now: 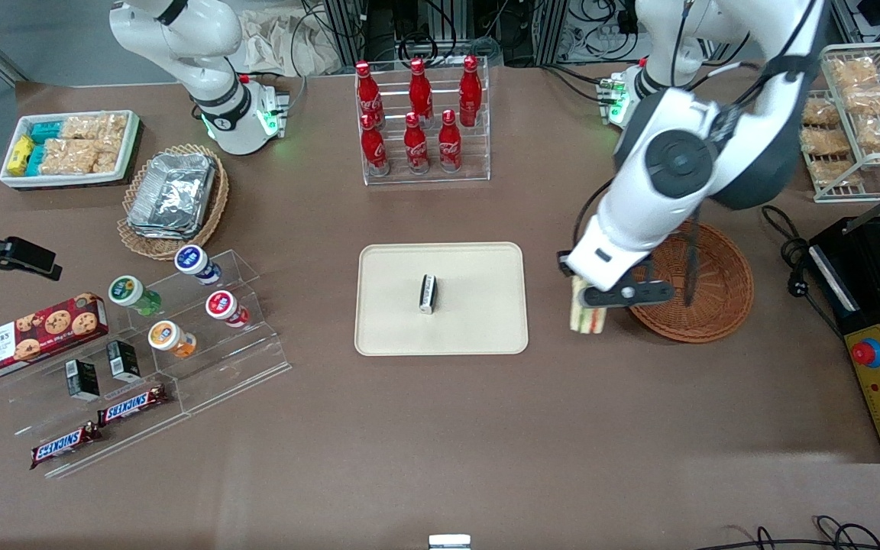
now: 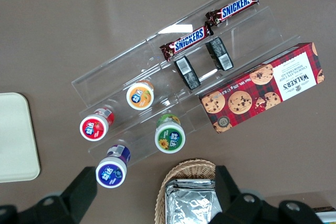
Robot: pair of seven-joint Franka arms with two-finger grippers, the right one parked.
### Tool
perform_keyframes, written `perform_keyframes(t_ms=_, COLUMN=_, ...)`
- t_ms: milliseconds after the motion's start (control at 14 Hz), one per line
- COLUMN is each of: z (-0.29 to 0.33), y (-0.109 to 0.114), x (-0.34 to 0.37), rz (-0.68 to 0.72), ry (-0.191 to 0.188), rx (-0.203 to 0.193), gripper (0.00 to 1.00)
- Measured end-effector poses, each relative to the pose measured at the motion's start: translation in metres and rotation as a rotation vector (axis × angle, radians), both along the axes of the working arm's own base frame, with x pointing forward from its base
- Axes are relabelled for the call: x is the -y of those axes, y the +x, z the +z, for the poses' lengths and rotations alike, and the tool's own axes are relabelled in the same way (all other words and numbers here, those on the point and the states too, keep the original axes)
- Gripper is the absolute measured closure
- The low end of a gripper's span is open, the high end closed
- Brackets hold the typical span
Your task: Place sandwich from basket to tray
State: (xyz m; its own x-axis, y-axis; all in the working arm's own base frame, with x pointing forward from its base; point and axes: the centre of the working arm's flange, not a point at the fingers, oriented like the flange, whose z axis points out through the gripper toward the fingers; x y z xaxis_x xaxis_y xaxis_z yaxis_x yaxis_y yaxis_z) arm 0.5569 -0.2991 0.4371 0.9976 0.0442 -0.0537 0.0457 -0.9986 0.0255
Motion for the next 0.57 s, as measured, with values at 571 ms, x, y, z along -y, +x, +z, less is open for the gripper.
perform_keyframes(t_ms=571, z=-0.161, y=-0.013, x=0.09, rz=-0.013, ry=-0.042, rx=0.014, gripper=0.76)
